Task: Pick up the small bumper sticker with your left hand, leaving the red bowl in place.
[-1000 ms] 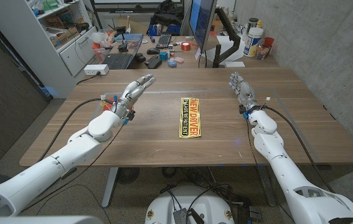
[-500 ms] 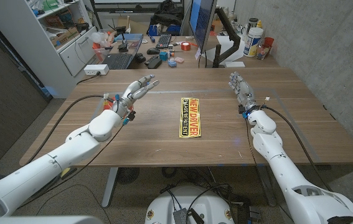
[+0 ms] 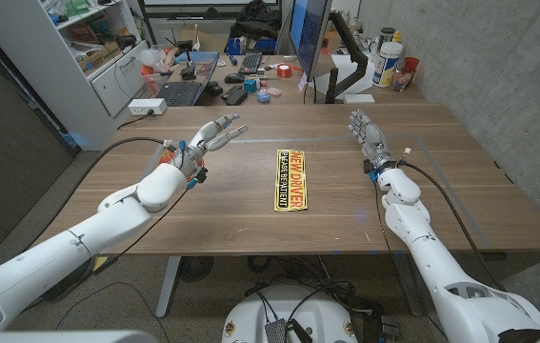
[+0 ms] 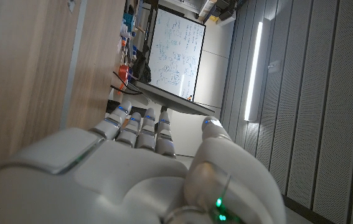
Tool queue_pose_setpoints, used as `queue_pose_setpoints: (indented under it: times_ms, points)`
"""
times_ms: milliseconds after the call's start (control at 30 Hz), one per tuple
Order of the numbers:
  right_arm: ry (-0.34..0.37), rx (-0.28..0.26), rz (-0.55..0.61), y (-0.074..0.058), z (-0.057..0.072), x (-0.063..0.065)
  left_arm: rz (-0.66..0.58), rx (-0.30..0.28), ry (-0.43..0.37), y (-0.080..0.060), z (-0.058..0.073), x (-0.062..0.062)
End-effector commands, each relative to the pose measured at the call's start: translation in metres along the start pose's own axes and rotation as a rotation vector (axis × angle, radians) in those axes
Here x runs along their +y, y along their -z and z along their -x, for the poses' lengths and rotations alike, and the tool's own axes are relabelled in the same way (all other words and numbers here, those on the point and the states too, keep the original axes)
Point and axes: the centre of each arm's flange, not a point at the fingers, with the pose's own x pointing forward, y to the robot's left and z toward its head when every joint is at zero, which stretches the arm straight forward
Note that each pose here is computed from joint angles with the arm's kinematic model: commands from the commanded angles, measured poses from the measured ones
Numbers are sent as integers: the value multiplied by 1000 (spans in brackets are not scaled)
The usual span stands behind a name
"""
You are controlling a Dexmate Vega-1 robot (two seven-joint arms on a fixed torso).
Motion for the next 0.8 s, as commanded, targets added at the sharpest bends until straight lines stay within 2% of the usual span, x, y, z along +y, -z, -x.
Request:
queue_pose_setpoints:
  times_ms: [33, 800]
  points:
    - [7, -5, -5, 0, -2, 2, -118, 15, 22, -10, -4, 3]
    - [17, -3, -3, 0, 2, 2, -296, 45, 118, -27, -12, 6]
